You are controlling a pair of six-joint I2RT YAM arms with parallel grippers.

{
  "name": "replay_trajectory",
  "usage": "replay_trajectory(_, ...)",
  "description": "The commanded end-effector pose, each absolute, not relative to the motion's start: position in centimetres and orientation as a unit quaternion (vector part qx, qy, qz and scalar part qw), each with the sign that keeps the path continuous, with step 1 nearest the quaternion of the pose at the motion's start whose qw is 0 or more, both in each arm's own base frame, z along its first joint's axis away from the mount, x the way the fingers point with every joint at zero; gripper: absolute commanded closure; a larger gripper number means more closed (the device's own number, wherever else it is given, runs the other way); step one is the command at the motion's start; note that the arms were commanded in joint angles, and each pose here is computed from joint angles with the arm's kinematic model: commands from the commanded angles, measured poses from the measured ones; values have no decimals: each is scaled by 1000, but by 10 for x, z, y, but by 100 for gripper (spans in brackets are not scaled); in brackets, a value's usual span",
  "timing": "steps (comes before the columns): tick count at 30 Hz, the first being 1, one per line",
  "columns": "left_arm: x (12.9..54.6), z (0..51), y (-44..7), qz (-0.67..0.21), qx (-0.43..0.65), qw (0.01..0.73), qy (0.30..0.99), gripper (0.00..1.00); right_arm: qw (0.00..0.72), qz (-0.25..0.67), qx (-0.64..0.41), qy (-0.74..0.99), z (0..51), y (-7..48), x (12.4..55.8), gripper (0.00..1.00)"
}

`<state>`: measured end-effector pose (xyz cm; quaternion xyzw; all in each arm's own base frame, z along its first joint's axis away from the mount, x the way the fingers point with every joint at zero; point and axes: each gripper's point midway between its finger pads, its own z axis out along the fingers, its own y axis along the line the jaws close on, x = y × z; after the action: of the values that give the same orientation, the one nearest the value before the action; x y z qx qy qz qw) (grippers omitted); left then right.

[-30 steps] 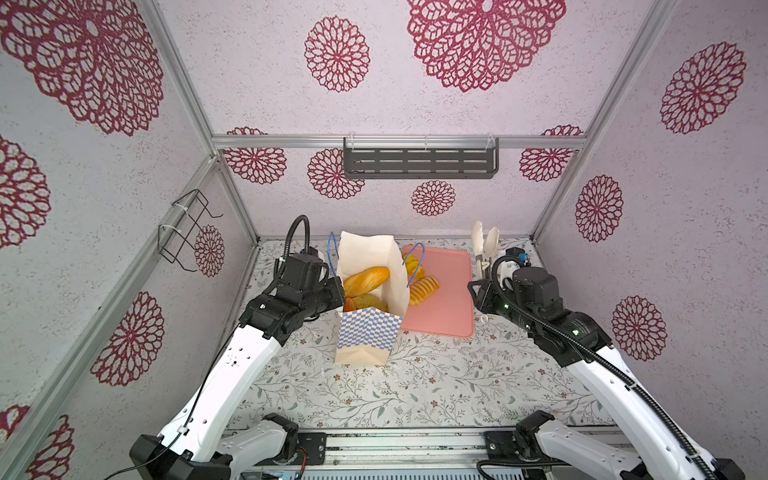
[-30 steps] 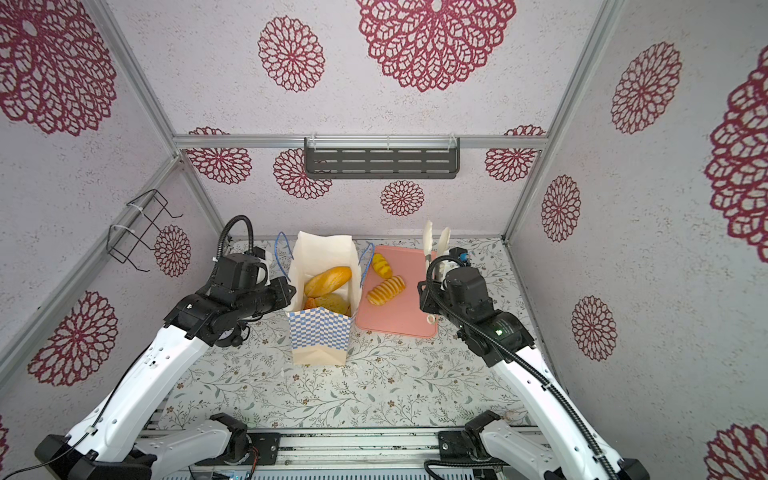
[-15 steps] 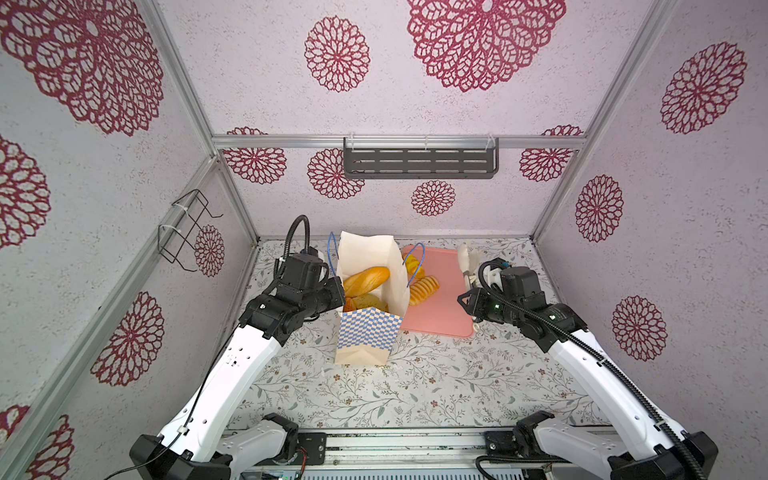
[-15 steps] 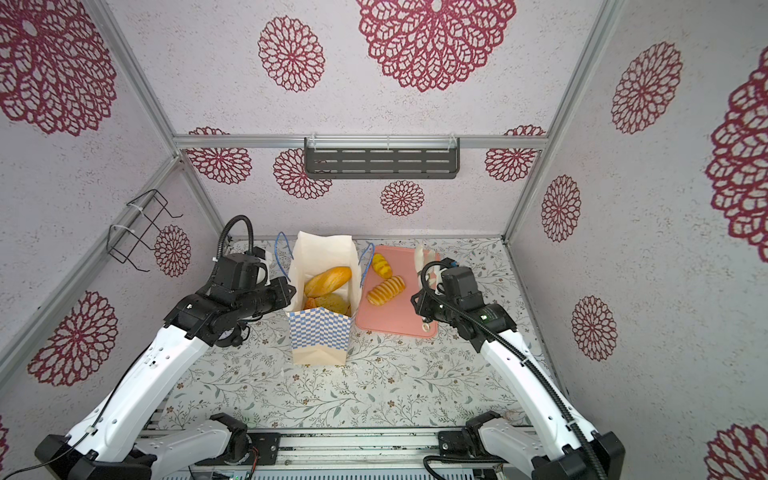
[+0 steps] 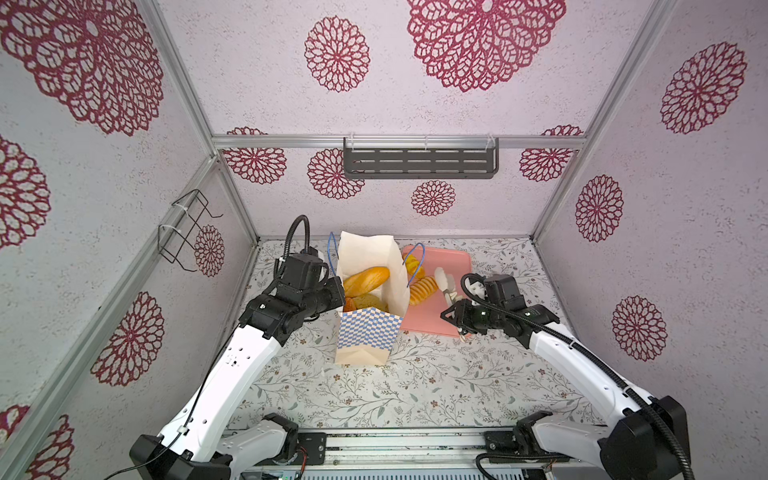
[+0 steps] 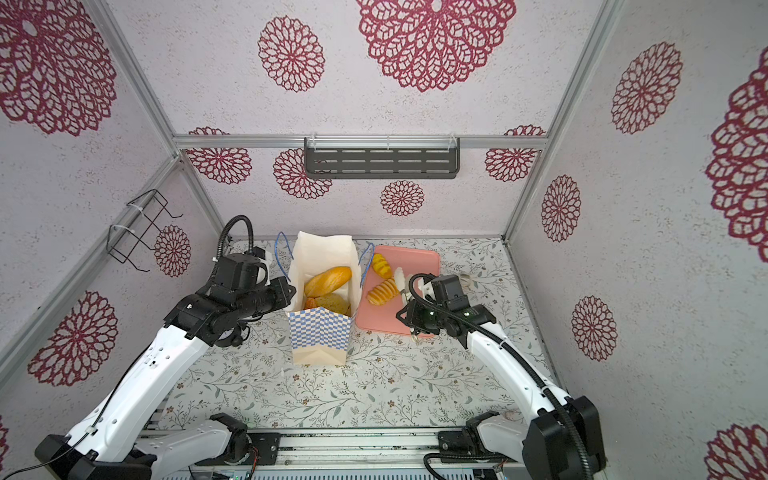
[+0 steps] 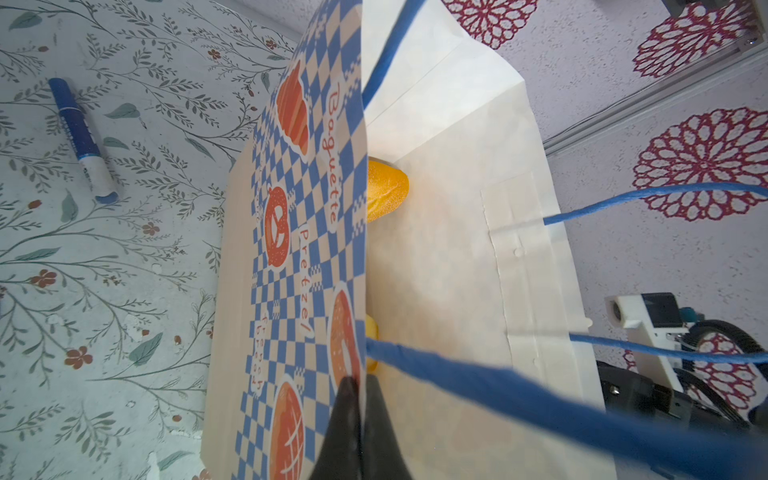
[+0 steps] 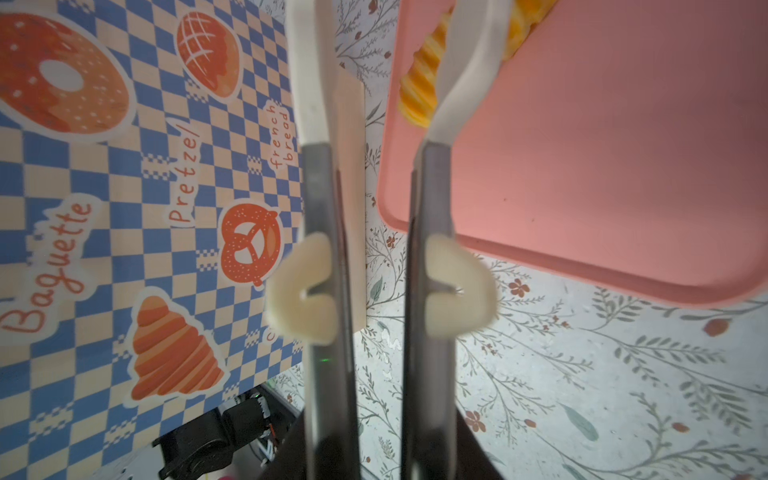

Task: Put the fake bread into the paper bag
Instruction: 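Lower the tongs and close them on the yellow spiral bread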

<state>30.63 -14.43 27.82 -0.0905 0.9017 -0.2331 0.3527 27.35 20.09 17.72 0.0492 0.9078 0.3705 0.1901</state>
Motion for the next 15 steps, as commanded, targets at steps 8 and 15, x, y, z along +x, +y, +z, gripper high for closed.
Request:
replay_trajectory(8,312,298,-151,-255,-83,381,885,100,158,467,65,867,174,226,276,62)
replay_trajectory(15,311,297,-151,-255,-82,380,885,100,141,482,80,861,161,229,276,58)
